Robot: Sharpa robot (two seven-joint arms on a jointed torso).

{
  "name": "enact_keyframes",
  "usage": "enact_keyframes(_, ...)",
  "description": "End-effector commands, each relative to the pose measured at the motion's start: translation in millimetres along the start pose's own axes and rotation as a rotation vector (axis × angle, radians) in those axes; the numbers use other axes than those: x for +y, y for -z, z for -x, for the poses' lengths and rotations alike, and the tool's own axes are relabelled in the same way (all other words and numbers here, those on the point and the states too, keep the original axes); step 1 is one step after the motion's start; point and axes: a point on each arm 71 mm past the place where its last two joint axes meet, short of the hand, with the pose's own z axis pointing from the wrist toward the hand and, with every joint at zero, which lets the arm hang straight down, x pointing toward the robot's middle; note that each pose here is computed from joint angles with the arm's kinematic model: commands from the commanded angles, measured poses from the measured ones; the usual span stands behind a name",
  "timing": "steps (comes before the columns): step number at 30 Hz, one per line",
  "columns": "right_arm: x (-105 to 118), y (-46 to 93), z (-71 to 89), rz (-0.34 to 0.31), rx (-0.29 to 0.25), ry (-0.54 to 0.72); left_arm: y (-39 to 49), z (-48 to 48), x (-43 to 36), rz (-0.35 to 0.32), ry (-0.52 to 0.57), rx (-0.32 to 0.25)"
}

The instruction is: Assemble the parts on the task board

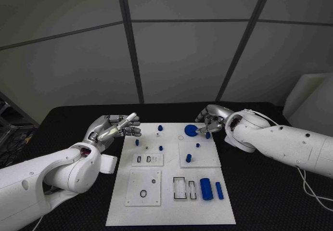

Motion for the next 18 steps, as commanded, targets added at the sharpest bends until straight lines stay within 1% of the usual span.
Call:
enact_keyframes(1, 0.5, -3.2, -4.4, -0.027, 0.061, -0.009, -0.6, -1.1, -0.5, 0.001, 0.009, 0.012)
enact_keyframes(9, 5.3, -9.6, -8.5, -0.026, 0.077, -0.006, -0.8, -0.7, -0.3, 0.002, 0.008, 0.011)
enact_keyframes(18, 6.8, -13.0, -10.4, -0.033, 0.083, -0.005, -1.1, -0.1, -0.1, 0.003, 0.008, 0.01)
